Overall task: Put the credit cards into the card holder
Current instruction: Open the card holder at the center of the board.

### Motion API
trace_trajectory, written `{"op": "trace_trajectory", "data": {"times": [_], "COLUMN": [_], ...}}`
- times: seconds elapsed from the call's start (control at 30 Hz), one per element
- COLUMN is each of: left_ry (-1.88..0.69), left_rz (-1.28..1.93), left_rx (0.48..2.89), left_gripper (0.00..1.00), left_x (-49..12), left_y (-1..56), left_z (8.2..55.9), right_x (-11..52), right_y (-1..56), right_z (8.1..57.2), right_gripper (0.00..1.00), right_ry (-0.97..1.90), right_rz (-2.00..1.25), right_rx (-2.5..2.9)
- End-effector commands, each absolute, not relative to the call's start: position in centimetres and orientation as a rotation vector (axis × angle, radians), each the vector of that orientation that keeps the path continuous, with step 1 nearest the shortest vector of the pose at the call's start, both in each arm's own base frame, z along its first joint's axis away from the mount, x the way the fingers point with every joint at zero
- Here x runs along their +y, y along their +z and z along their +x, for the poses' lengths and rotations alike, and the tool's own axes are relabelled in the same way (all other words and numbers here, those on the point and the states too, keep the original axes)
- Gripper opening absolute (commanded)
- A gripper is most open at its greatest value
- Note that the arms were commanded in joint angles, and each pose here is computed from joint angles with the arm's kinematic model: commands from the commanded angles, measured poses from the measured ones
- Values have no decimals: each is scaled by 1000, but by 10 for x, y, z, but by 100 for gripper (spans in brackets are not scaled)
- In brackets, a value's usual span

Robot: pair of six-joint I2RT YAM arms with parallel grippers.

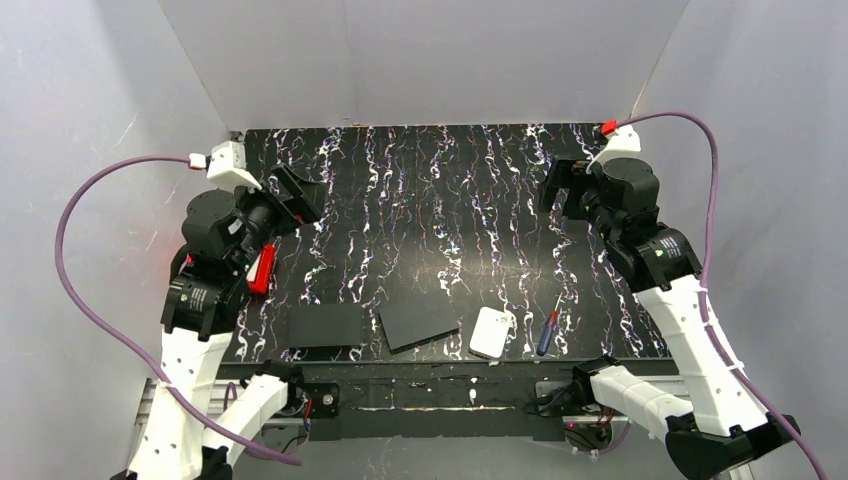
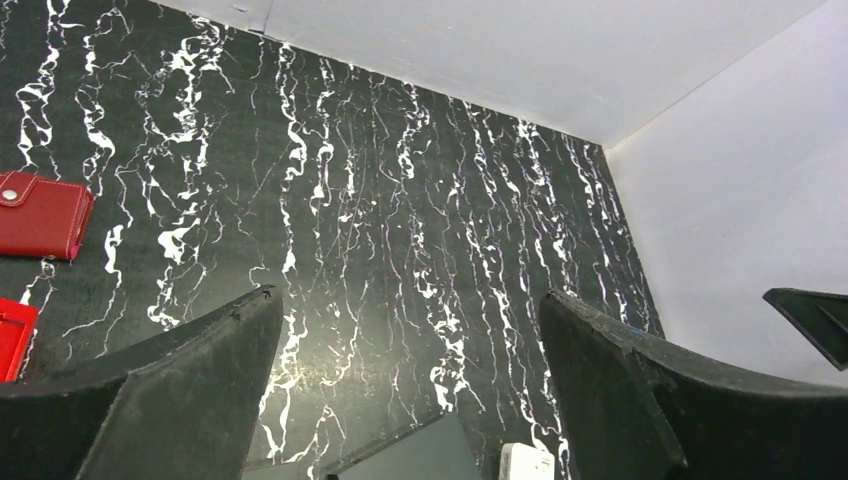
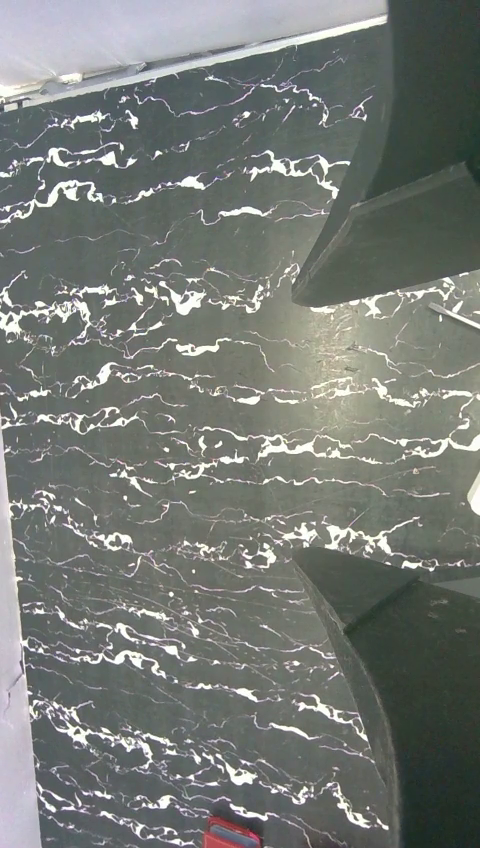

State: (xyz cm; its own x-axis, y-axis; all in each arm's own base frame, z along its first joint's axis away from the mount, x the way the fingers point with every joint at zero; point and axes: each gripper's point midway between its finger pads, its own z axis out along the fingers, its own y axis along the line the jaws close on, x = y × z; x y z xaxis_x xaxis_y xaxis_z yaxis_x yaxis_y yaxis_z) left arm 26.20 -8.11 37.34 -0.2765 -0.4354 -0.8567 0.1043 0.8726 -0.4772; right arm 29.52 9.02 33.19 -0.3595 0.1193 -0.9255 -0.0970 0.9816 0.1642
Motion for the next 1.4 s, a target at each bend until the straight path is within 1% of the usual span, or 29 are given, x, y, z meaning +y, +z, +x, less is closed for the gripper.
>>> {"op": "trace_trajectory", "data": {"times": [0.0, 0.2, 0.37, 0.5, 0.7, 0.8, 0.83, 0.93, 1.07, 1.23, 1.37], "left_ry": [-474, -394, -285, -182, 144, 217, 246, 301, 412, 443, 419], "left_rz": [-257, -326, -460, -630, -856, -985, -1023, -1178, -1224, -1208, -1215], "left_rx": [1830, 1947, 2045, 2089, 2120, 2158, 2189, 2227, 2255, 2314, 2370], "left_gripper": [99, 99, 99, 99, 99, 99, 99, 99, 99, 90, 82], "left_x": [-76, -69, -47, -19, 39, 66, 74, 95, 113, 117, 116], "left_y": [359, 329, 294, 269, 236, 207, 188, 163, 133, 105, 84], "left_z": [271, 285, 306, 337, 394, 418, 427, 441, 451, 456, 450], "right_x": [89, 100, 120, 133, 146, 150, 150, 150, 152, 156, 159], "right_y": [338, 315, 296, 284, 279, 280, 281, 279, 274, 265, 259], "right_z": [299, 305, 301, 299, 298, 296, 295, 292, 289, 287, 288], "right_gripper": [100, 100, 100, 100, 100, 100, 100, 100, 100, 100, 100], "right_ry": [217, 235, 333, 390, 476, 502, 506, 511, 531, 550, 559], "right_rz": [18, -33, -134, -189, -206, -213, -212, -212, -224, -241, -251], "right_rx": [1895, 1965, 1996, 2036, 2049, 2046, 2044, 2043, 2058, 2081, 2096]}}
